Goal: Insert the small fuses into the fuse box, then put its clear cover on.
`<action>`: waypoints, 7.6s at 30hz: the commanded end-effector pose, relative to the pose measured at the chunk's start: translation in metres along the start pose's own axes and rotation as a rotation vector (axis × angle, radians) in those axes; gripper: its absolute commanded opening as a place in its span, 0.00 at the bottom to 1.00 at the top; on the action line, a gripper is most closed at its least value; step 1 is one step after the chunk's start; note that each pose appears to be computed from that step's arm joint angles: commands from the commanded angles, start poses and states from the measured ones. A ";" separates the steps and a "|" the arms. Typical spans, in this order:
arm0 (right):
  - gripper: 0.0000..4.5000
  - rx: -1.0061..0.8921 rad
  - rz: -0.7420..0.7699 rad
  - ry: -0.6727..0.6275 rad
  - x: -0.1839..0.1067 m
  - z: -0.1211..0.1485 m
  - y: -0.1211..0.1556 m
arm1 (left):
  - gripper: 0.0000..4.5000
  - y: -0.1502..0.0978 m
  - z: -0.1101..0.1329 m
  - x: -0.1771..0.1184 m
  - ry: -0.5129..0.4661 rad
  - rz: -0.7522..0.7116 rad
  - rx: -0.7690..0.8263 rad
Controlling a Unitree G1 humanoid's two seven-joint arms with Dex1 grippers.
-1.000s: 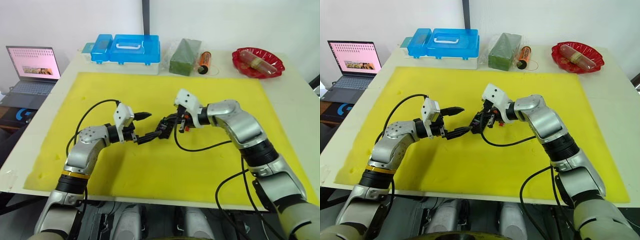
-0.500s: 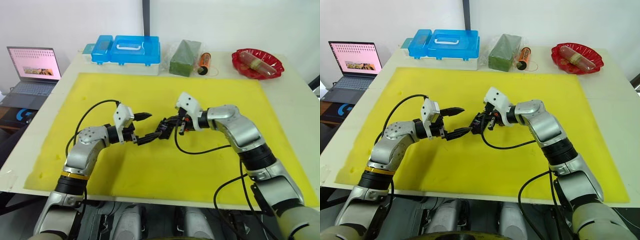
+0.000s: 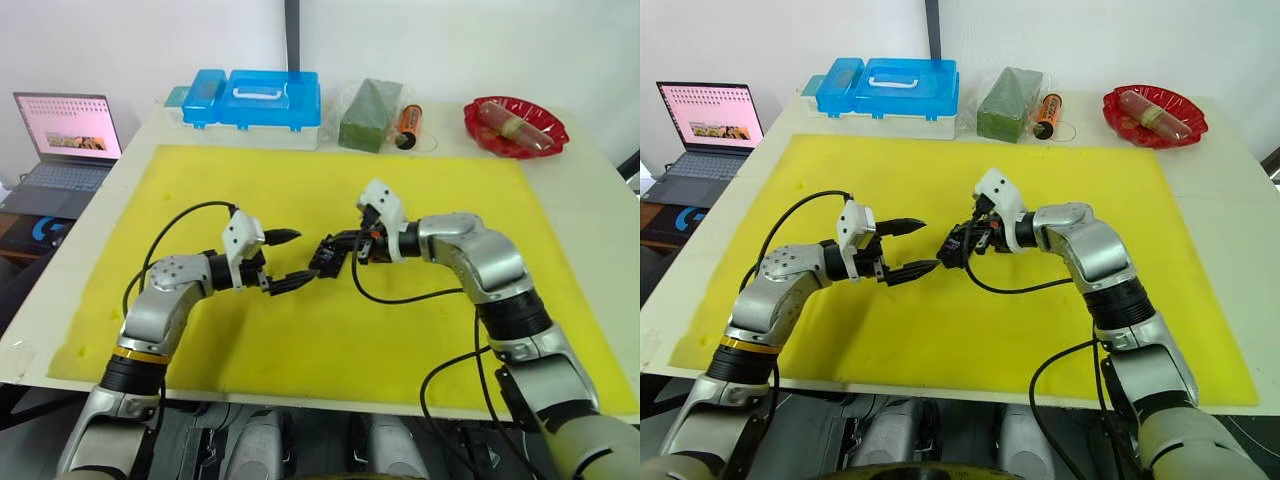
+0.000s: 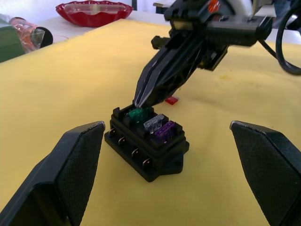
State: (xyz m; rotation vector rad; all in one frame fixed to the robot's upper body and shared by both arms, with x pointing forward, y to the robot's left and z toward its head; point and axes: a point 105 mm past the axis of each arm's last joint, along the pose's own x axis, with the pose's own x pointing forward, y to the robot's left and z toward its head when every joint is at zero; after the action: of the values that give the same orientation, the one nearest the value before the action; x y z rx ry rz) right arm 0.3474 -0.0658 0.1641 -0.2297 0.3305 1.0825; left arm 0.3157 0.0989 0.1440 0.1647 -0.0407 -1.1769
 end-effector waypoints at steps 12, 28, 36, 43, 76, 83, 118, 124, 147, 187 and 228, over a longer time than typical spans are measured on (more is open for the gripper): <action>0.69 -0.153 -0.470 -0.108 -0.139 -0.003 -0.026 | 1.00 0.064 0.020 -0.112 0.085 0.354 0.083; 0.99 -0.066 -0.784 0.068 -0.230 -0.083 -0.035 | 1.00 0.069 -0.003 -0.163 0.145 0.504 0.070; 0.99 0.064 -0.548 -0.180 -0.174 -0.034 -0.029 | 1.00 0.045 0.039 -0.102 0.043 0.251 0.097; 0.99 0.354 -0.284 -0.119 -0.123 -0.030 -0.018 | 1.00 -0.012 0.055 -0.044 0.018 -0.121 0.177; 0.46 1.036 -0.083 -0.020 -0.058 -0.077 -0.042 | 1.00 -0.050 0.039 -0.015 -0.014 -0.237 0.159; 0.46 1.070 0.010 -0.054 -0.049 -0.076 -0.033 | 1.00 -0.046 0.035 -0.023 -0.010 -0.236 0.161; 0.35 1.060 0.039 -0.006 -0.017 -0.102 -0.022 | 1.00 -0.047 0.046 -0.016 -0.013 -0.252 0.178; 0.01 1.065 -0.009 0.006 -0.026 -0.113 -0.025 | 1.00 -0.055 0.047 -0.014 -0.015 -0.257 0.179; 0.01 1.311 -0.464 -0.415 -0.064 -0.068 0.064 | 1.00 -0.073 0.036 -0.040 0.002 -0.230 0.061; 0.87 0.702 0.122 0.171 -0.118 -0.058 0.065 | 1.00 -0.092 0.020 -0.028 -0.004 -0.296 0.077; 0.48 0.504 0.253 0.262 -0.076 -0.080 0.021 | 1.00 -0.097 0.030 -0.010 -0.027 -0.312 0.111</action>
State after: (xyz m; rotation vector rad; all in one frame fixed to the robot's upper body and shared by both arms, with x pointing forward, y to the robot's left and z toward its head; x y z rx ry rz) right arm 0.2840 -0.1521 0.1117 0.1247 0.8891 1.1538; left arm 0.2225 0.0719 0.1535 0.2464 -0.0709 -1.4734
